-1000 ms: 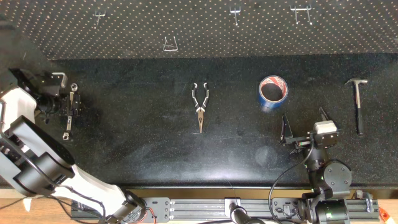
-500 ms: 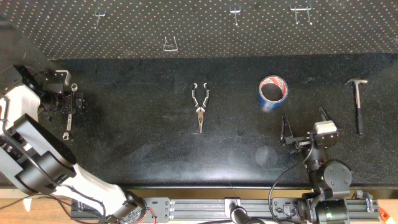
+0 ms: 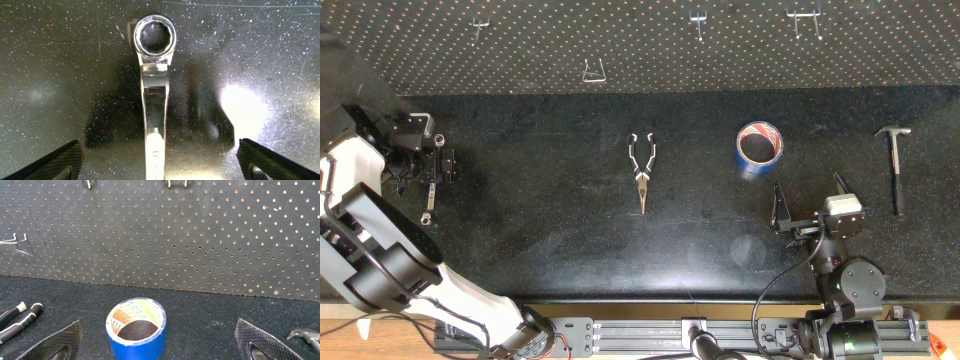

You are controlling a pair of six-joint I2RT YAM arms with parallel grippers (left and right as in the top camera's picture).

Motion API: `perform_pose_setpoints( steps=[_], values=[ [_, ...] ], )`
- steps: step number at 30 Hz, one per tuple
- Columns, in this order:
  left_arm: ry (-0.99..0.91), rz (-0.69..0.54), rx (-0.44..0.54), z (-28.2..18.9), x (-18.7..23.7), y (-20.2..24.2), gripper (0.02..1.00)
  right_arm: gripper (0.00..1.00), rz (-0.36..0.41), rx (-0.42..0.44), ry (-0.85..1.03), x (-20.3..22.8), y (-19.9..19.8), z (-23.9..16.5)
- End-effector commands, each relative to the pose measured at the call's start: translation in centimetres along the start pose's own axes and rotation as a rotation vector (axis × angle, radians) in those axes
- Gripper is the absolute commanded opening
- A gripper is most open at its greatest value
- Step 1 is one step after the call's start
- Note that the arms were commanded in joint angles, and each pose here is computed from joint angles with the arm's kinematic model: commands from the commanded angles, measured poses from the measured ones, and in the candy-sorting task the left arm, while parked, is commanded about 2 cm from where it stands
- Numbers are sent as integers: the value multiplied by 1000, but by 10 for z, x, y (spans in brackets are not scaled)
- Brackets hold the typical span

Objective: Place Tools Onto Pegboard

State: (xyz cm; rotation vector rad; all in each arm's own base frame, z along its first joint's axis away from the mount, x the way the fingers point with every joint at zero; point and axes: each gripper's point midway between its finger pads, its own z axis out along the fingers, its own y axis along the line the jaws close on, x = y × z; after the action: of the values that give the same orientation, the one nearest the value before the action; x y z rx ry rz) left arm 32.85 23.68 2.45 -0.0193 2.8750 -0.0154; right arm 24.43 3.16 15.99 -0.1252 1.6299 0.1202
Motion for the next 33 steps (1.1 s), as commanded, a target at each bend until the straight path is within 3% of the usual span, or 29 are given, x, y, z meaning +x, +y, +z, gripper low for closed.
perform_pose_setpoints(
  steps=[1, 5, 6, 7, 9, 10, 16, 20, 27, 31, 33],
  values=[
    [14, -15, 19, 9, 0, 0, 996, 998, -19, -5, 1, 1, 1, 0],
    [21, -33, 18, 10, 2, 0, 996, 996, -19, -6, 1, 1, 2, 0],
    [23, -32, 15, 10, 2, 1, 941, 998, -19, -5, 1, 1, 1, 0],
    [22, -32, 15, 10, 2, 1, 730, 998, -18, -5, 1, 1, 1, 0],
    [18, -31, 12, 10, 1, 2, 99, 998, -18, -5, 1, 1, 1, 0],
    [11, -30, 7, 10, -1, 3, 25, 998, -18, -5, 1, 1, 1, 0],
    [-46, 32, -47, -8, -24, -2, 27, 998, -19, -5, 1, 1, 1, 0],
    [-92, 98, -110, -49, -43, -21, 27, 998, -18, -5, 1, 1, 1, 0],
    [-232, 118, -217, -113, -35, -35, 27, 998, -18, -5, 1, 1, 1, 0],
    [-436, 159, -287, -153, -28, -59, 25, 998, -18, -6, 1, 1, 2, 0],
    [-596, 219, -235, -178, -27, -92, 29, 998, -19, -5, 1, 1, 1, 0]
  ],
)
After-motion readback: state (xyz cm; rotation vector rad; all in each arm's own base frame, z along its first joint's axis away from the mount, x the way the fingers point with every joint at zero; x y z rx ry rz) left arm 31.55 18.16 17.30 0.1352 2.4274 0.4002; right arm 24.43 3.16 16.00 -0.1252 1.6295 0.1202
